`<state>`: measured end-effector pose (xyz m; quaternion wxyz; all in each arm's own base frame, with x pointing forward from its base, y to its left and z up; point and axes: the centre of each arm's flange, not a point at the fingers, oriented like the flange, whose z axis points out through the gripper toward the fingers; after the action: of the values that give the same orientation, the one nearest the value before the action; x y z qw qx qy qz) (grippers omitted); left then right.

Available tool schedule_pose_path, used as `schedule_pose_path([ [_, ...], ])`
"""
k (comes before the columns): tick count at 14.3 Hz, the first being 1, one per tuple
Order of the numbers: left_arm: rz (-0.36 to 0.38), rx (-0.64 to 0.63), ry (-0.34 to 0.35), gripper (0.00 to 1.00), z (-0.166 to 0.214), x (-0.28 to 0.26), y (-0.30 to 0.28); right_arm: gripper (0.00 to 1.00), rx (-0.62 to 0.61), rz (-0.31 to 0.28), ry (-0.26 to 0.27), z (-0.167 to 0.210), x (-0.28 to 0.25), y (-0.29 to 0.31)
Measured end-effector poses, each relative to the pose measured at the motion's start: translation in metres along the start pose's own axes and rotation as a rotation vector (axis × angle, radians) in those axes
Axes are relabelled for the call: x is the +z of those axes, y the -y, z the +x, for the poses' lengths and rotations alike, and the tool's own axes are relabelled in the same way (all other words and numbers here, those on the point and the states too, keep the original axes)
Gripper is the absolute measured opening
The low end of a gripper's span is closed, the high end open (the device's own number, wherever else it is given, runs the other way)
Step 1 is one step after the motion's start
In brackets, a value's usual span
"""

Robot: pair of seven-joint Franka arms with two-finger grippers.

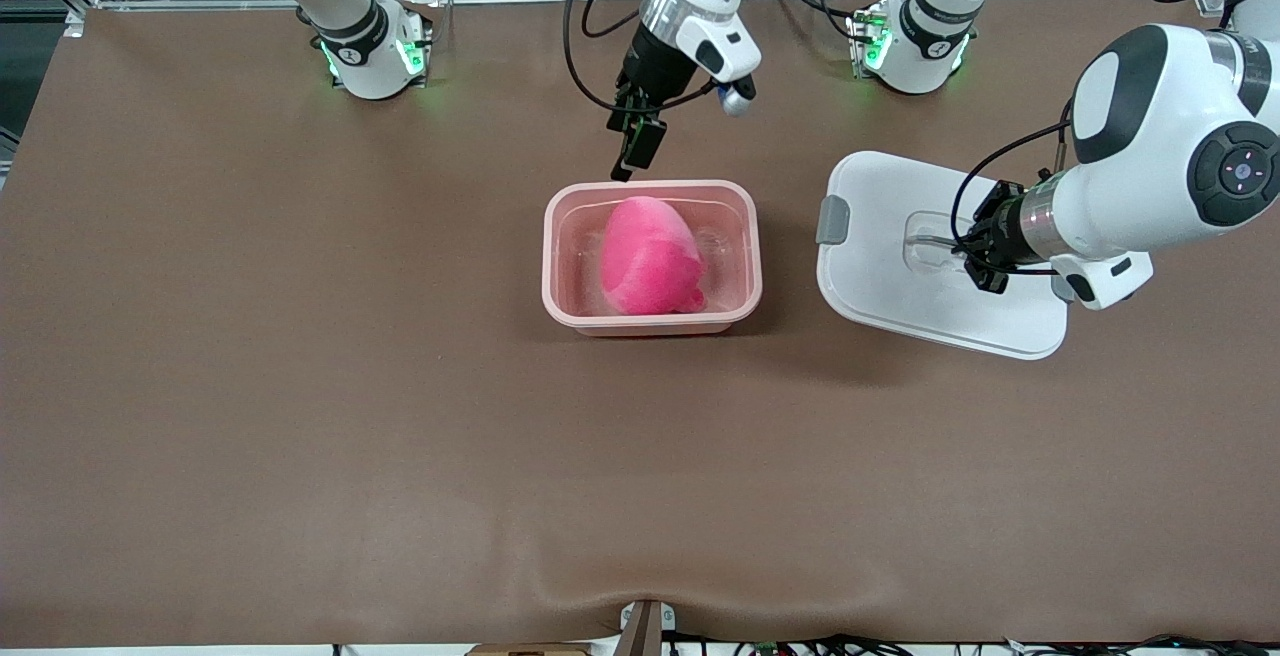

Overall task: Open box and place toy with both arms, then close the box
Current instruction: 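Lower the toy into the box and open the right gripper, then carry the lid back onto the box with the left gripper while the right gripper withdraws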

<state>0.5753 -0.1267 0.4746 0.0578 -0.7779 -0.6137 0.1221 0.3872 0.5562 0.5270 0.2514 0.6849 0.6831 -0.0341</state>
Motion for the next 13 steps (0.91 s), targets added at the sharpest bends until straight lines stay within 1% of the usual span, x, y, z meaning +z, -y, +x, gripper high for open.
schedule_pose_path([
  [1, -0.001, 0.004, -0.001, 0.07, -0.003, 0.000, 0.000, 1.00, 0.026, 0.004, -0.004, -0.014, -0.003, -0.011],
  [3, -0.010, 0.007, -0.003, 0.07, -0.019, -0.001, -0.001, 1.00, 0.112, 0.030, 0.000, -0.056, 0.006, -0.051],
  [6, -0.027, -0.042, -0.007, 0.07, -0.065, -0.004, -0.005, 1.00, 0.265, 0.104, 0.023, -0.137, 0.050, -0.121],
  [8, -0.034, -0.100, -0.008, 0.07, -0.104, -0.002, -0.013, 1.00, 0.356, 0.159, 0.039, -0.186, 0.083, -0.156],
  [9, -0.033, -0.134, -0.010, 0.07, -0.127, 0.004, -0.020, 1.00, 0.402, 0.191, 0.038, -0.210, 0.099, -0.170],
  [12, -0.035, -0.215, -0.014, 0.07, -0.202, 0.032, -0.046, 1.00, 0.554, 0.314, -0.003, -0.291, 0.146, -0.205],
  [13, -0.041, -0.242, -0.011, 0.07, -0.224, 0.042, -0.054, 1.00, 0.604, 0.344, -0.012, -0.319, 0.161, -0.214],
])
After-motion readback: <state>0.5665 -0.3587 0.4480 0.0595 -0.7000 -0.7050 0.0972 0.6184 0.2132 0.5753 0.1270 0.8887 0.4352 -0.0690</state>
